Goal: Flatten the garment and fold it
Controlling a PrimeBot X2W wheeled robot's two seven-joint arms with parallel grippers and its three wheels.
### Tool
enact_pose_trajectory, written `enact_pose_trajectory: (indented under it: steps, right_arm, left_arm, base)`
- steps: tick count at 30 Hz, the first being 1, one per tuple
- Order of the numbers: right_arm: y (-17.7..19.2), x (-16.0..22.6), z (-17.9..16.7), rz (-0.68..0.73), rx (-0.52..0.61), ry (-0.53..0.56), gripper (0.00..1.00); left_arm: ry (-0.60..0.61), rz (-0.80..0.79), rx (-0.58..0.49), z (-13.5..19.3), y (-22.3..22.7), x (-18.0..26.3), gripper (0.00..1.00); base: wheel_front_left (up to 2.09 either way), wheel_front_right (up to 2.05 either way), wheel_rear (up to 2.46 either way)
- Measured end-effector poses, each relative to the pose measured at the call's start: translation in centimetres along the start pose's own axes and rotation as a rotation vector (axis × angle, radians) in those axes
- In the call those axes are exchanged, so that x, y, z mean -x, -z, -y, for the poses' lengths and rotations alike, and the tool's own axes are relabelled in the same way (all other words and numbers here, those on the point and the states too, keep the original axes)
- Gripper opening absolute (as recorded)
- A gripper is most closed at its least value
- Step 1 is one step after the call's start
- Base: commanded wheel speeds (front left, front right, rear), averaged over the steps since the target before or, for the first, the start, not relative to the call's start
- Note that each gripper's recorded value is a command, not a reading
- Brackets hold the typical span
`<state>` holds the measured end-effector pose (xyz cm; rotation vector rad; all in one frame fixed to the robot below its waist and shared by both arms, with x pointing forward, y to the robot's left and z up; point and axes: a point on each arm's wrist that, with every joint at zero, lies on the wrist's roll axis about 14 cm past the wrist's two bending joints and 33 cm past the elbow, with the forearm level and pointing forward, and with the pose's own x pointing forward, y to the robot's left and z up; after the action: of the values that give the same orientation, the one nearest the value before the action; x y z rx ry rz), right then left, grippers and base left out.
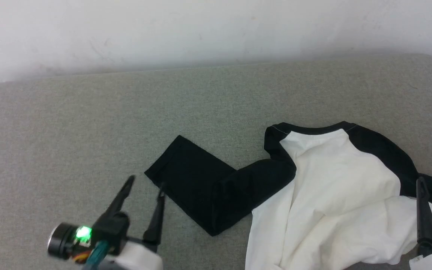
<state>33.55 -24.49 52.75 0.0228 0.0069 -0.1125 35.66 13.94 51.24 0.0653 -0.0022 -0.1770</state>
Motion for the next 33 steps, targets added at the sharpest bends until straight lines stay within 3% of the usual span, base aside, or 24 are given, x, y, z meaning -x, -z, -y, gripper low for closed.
enact_pose_trajectory:
  steps: [6,7,10,15,21,22,23,24,29,33]
  right_arm:
    - [0.7,-0.5,-0.1,-0.017,-0.003,-0.002,1.00]
    - [0.7,-0.5,-0.1,-0.017,-0.003,-0.002,1.00]
    - [1.3,-1.0,-0.6,-0.034,-0.011,-0.012,1.00]
    - [2.0,-1.7,-0.9,-0.056,-0.013,-0.017,1.00]
    - [2.5,-2.4,-0.6,-0.071,-0.016,-0.004,1.00]
    - [2.6,-2.3,-0.4,-0.075,-0.017,0.003,1.00]
    - [2.8,-2.3,-0.2,-0.080,-0.016,0.011,1.00]
    - [2.9,-2.2,0.1,-0.085,-0.015,0.018,1.00]
    - [3.3,-2.2,0.9,-0.094,-0.013,0.042,1.00]
    - [3.2,-2.4,0.4,-0.089,-0.021,0.025,1.00]
  left_arm:
    - [0.263,-0.187,-0.108,4.1,1.7,-3.3,1.00]
    - [0.263,-0.187,-0.108,4.1,1.7,-3.3,1.00]
    - [0.388,-0.377,-0.186,5.7,5.1,-3.8,1.00]
    - [0.473,-0.542,-0.306,6.6,8.5,-4.4,1.00]
    - [0.519,-0.729,-0.339,7.2,12.2,-4.6,1.00]
    - [0.527,-0.752,-0.329,7.5,12.4,-4.7,0.90]
    - [0.538,-0.764,-0.319,7.8,12.4,-4.8,0.26]
    - [0.549,-0.772,-0.306,8.1,12.5,-4.9,0.00]
    - [0.583,-0.762,-0.241,9.2,12.1,-5.0,0.00]
    - [0.505,-0.651,-0.140,8.3,9.7,-6.1,0.00]
  base:
    - [0.00,0.00,0.00]
    - [0.00,0.00,0.00]
    - [0.00,0.00,0.00]
    - [0.00,0.00,0.00]
    - [0.00,0.00,0.00]
    - [0.00,0.00,0.00]
    - [0.00,0.00,0.00]
    - [0.00,0.00,0.00]
    - [0.00,0.00,0.00]
    - [0.00,0.00,0.00]
